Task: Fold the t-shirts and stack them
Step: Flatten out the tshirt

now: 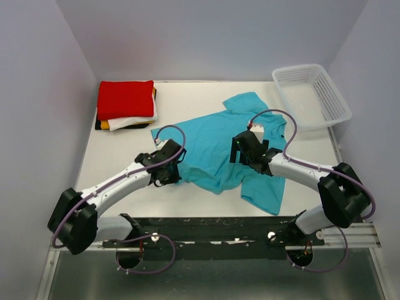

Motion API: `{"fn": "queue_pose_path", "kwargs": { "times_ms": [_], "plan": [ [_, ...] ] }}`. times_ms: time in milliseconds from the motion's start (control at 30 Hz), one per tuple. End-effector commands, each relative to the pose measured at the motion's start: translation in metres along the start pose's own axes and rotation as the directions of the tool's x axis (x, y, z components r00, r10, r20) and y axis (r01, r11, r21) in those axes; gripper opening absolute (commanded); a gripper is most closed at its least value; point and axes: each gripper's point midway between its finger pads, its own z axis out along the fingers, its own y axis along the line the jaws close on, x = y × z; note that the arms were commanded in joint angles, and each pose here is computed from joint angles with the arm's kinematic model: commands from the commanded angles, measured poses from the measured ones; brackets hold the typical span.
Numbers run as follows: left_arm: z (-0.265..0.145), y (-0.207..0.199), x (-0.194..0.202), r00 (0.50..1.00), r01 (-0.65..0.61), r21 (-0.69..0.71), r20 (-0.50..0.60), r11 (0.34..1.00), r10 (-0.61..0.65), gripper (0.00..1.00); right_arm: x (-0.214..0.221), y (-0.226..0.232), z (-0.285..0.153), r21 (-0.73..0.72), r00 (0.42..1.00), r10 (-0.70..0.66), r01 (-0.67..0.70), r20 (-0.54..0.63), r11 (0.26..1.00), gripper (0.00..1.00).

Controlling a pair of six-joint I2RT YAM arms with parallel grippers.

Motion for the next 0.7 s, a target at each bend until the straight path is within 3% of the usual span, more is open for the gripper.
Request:
{"fn": "queue_pose_path", "kwargs": {
  "times_ms": [0,233,433,533,567,600,667],
  "plan": [
    [-0.014,0.034,0.046,0.996,0.069,-0.024,-0.046,0.997,-0.070,0.00,-0.003,-0.008,-0.005,0.039,1.000,0.020,-0.020,0.011,0.999,1.00],
    [-0.011,0.073,0.102,0.980,0.144,-0.053,-0.134,0.988,-0.150,0.00,0.010,-0.014,-0.004,0.068,0.999,0.018,-0.015,-0.043,0.998,1.00],
    [-0.020,0.069,0.126,0.971,0.170,0.071,-0.181,0.983,-0.155,0.00,0.010,-0.014,-0.012,0.052,0.998,0.032,-0.029,-0.050,0.998,1.00],
    [-0.026,0.070,0.133,0.967,0.183,0.098,-0.197,0.978,-0.162,0.14,0.010,-0.016,-0.016,0.051,0.998,0.040,-0.038,-0.047,0.998,1.00],
    [-0.027,0.066,0.133,0.968,0.178,0.127,-0.199,0.976,-0.151,0.22,0.010,-0.017,-0.017,0.053,0.998,0.046,-0.043,-0.046,0.998,1.00],
    [-0.031,0.060,0.134,0.969,0.172,0.167,-0.207,0.971,-0.136,0.37,0.011,-0.018,-0.018,0.053,0.998,0.050,-0.047,-0.046,0.997,1.00],
    [-0.038,0.055,0.128,0.972,0.167,0.198,-0.194,0.966,-0.129,0.44,0.009,-0.017,-0.021,0.044,0.998,0.054,-0.052,-0.045,0.998,1.00]
  ]
}}
